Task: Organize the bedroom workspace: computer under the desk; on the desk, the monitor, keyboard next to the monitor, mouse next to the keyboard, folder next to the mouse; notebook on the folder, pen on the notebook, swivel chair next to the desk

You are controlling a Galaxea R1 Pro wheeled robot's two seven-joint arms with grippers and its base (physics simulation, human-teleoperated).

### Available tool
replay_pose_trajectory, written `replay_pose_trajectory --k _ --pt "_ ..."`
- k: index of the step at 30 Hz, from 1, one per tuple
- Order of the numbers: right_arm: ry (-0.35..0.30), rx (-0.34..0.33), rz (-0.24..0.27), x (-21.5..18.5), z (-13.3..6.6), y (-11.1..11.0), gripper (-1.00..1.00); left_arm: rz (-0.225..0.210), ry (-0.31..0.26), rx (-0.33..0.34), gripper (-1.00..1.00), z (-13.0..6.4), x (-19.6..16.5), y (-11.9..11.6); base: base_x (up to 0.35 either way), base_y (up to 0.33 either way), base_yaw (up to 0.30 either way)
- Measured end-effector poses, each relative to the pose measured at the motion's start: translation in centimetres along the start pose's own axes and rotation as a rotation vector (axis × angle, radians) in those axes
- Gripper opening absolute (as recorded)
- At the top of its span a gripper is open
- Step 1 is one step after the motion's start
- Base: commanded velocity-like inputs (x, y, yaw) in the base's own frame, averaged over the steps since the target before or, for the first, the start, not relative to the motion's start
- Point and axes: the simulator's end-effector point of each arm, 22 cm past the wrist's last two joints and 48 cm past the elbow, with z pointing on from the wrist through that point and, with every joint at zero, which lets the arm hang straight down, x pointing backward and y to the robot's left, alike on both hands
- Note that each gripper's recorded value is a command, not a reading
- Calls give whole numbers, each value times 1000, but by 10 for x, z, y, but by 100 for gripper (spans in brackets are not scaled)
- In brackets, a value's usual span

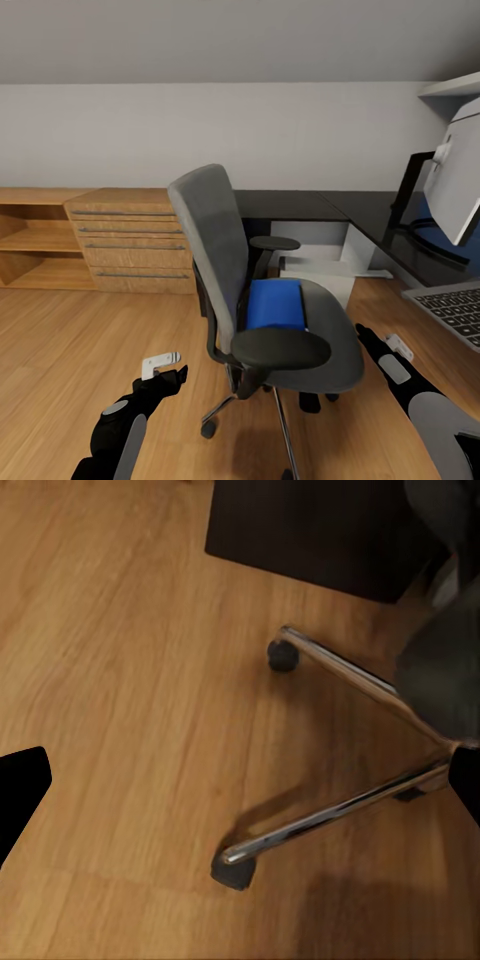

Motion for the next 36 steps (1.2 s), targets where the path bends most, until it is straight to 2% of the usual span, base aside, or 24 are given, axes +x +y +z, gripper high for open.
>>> replay_pose_trajectory --k 18,22,30,36 --pt "-5 4 4 -3 0 -2 100 -5 -2 -7 100 0 -1 4 3 2 219" --pt "-10 6 4 -7 0 -4 100 -15 -4 -18 100 0 -2 10 -167 125 246" --pt "-13 9 3 -9 0 -5 100 -16 -4 -19 100 0 -2 11 -49 27 246" --pt "-14 10 2 -10 0 -6 100 -16 -3 -18 100 0 -2 10 -202 1 246"
